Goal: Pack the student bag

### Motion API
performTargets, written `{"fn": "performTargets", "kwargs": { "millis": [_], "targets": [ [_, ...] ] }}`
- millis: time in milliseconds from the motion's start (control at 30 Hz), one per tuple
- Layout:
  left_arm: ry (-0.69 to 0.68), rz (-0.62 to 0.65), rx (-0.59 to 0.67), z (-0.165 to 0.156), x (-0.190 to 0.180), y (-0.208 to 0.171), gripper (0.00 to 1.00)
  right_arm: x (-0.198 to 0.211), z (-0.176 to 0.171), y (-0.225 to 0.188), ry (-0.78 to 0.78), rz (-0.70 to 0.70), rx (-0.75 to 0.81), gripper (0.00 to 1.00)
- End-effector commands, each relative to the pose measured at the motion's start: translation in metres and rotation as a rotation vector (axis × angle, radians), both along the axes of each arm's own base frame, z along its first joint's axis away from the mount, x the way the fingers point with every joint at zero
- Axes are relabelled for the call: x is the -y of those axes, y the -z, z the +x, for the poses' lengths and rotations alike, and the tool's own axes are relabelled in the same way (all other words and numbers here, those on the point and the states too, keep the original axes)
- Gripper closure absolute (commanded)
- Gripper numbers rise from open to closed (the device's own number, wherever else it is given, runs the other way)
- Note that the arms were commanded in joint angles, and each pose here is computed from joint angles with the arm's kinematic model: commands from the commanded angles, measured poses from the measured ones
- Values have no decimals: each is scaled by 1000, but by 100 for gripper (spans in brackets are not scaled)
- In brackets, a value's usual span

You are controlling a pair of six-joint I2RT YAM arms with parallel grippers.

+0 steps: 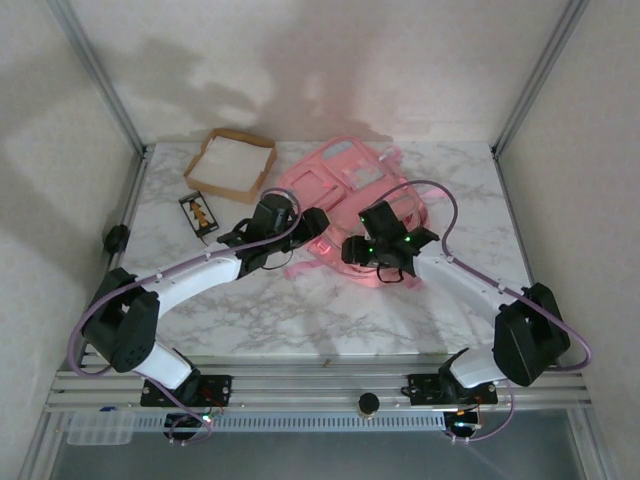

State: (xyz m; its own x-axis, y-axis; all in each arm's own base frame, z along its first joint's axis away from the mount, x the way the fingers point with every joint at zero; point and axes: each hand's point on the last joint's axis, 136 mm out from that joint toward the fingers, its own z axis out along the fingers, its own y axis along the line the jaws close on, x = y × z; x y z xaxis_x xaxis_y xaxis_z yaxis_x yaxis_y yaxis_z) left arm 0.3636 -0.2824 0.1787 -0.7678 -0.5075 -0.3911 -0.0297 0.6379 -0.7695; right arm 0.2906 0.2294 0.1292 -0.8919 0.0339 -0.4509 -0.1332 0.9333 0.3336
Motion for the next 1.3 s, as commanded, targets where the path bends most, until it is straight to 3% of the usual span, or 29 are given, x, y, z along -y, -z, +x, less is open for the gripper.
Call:
{"fn": "performTargets", "kwargs": {
  "millis": [0, 233, 667, 767, 967, 1033, 1267],
  "targets": [
    [-56, -32, 36, 10, -5, -9, 37, -3, 6, -10, 65, -11, 18, 48],
    [-60, -28, 49, 15, -3, -10, 38, -29, 3, -13, 81, 9, 12, 57],
    [-59, -14, 31, 16, -3, -2, 38, -24, 22, 14, 257, 30, 19, 74],
    [-56, -17, 33, 16, -2, -3, 38, -15, 28, 16, 295, 5, 36, 68],
    [-55, -10, 30, 16, -1, -1, 38, -8, 29, 22, 368, 43, 19, 69],
    [-55, -11, 28, 16, -1, -1, 38, -6, 28, 25, 410, 81, -1, 60],
    [-54, -1, 25, 14, -1, 1, 38, 1, 24, 30, 513, 157, -20, 63]
  ]
}}
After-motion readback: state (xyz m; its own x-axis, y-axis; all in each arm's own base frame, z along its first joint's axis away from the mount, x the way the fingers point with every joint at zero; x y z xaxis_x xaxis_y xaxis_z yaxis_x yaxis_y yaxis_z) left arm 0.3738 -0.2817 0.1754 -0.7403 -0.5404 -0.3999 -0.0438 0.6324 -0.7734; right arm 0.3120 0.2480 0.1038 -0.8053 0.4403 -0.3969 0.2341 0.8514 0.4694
